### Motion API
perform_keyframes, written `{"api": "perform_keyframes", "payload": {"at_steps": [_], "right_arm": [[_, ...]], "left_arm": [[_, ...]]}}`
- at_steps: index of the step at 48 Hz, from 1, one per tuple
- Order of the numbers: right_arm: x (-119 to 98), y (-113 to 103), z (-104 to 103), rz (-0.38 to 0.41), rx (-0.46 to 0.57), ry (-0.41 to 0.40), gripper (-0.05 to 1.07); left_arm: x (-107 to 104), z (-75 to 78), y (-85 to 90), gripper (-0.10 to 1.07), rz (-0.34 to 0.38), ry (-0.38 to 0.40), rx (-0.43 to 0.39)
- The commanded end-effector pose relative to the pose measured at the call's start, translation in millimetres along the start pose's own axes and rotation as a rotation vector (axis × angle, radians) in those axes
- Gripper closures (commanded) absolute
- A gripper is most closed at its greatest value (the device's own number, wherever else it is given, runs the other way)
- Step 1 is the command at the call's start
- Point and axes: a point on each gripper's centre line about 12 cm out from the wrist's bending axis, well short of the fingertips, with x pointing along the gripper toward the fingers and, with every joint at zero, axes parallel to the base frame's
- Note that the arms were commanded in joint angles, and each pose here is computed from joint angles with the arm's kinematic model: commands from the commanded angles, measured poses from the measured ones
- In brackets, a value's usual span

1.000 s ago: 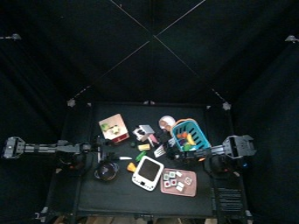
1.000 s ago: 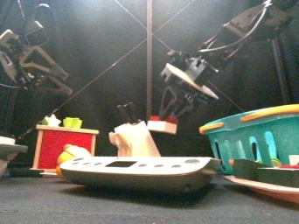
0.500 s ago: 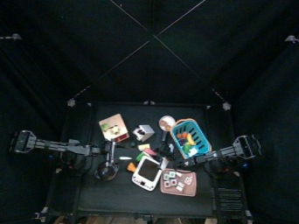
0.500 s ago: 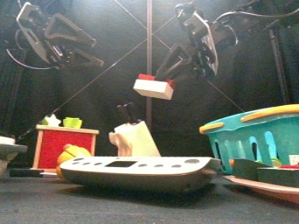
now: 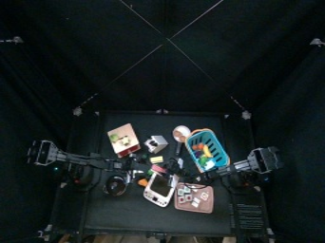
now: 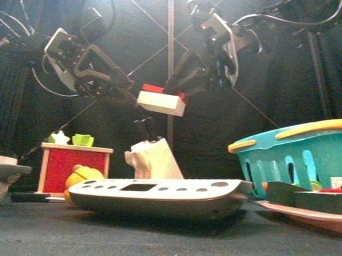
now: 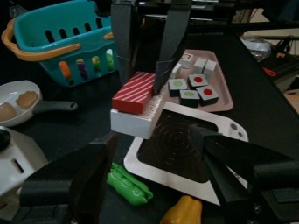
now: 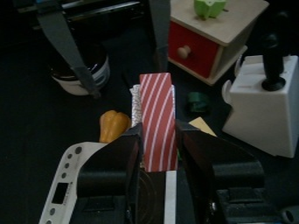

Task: Separate salmon and rice

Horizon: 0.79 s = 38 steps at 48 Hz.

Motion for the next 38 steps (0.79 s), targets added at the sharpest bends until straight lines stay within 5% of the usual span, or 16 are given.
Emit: {"api": "perform_keyframes", "payload": {"at_steps": [1,24,38], "right_arm": [[-5.1,7.8,16.5,0.028,-0.018,-0.048,0.40],[-3.7,9.2,15.9,0.032,-0.026,-0.047,0.40],[-3.2,8.5,14.9,0.030,-0.027,-0.044,0.40]], "left_arm": [[6.3,9.5,0.7,-0.02,-0.001,-0.027,0.010],[28.3,7.3,-1.5,-0.02,-0.011,-0.005,0.013],[32.8,9.3,-3.9,-0.01,-0.022,-0.074,0.020]]}}
